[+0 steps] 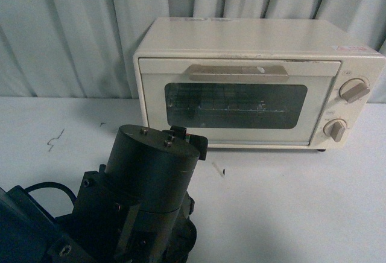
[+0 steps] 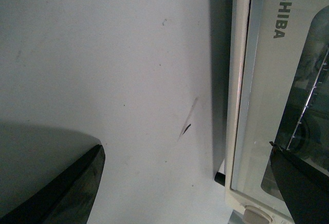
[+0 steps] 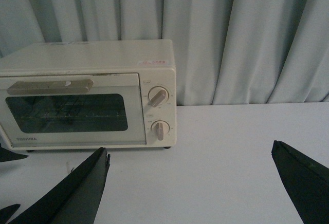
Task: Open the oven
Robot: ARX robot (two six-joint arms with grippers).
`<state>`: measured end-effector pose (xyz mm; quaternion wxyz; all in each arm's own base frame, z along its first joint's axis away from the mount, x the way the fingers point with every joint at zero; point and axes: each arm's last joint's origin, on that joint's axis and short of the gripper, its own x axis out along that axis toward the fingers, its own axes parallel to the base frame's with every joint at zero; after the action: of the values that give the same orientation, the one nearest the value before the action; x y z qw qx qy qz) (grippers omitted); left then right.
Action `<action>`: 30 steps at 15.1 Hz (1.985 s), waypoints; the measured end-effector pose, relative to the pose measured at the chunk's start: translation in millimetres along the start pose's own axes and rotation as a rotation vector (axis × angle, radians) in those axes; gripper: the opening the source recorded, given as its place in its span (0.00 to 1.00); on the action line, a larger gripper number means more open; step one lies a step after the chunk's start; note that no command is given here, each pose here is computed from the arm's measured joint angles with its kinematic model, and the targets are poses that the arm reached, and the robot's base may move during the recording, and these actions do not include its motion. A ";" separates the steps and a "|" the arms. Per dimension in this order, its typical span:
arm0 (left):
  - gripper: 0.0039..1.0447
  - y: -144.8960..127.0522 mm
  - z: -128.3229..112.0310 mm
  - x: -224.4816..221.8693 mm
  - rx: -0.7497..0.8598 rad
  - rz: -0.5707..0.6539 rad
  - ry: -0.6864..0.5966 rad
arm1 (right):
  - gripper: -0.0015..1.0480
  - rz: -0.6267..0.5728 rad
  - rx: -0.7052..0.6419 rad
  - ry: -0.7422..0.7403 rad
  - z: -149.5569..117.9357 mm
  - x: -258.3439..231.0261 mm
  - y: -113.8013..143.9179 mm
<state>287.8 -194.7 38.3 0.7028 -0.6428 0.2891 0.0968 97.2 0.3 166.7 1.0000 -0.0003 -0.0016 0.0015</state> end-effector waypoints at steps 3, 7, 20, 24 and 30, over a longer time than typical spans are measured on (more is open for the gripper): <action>0.94 0.0 0.0 0.0 0.000 0.000 0.000 | 0.94 0.000 0.000 0.000 0.0 0.0 0.0; 0.94 0.0 0.0 0.0 0.000 0.000 0.000 | 0.94 0.000 0.000 0.000 0.0 0.0 0.0; 0.94 -0.5 0.5 0.3 -0.002 -0.001 -0.001 | 0.02 0.100 -0.169 0.181 -1.6 140.5 59.8; 0.94 -0.5 0.5 0.3 -0.002 -0.001 0.000 | 0.02 0.157 -0.192 0.197 -10.6 175.4 96.2; 0.94 -0.5 0.5 0.3 -0.002 -0.001 -0.001 | 0.02 0.169 -0.193 0.193 -12.7 226.6 131.9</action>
<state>288.4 -194.4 38.6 0.7023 -0.6436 0.2884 0.0970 323.5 132.9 154.7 0.9871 -0.0969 0.0943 0.0855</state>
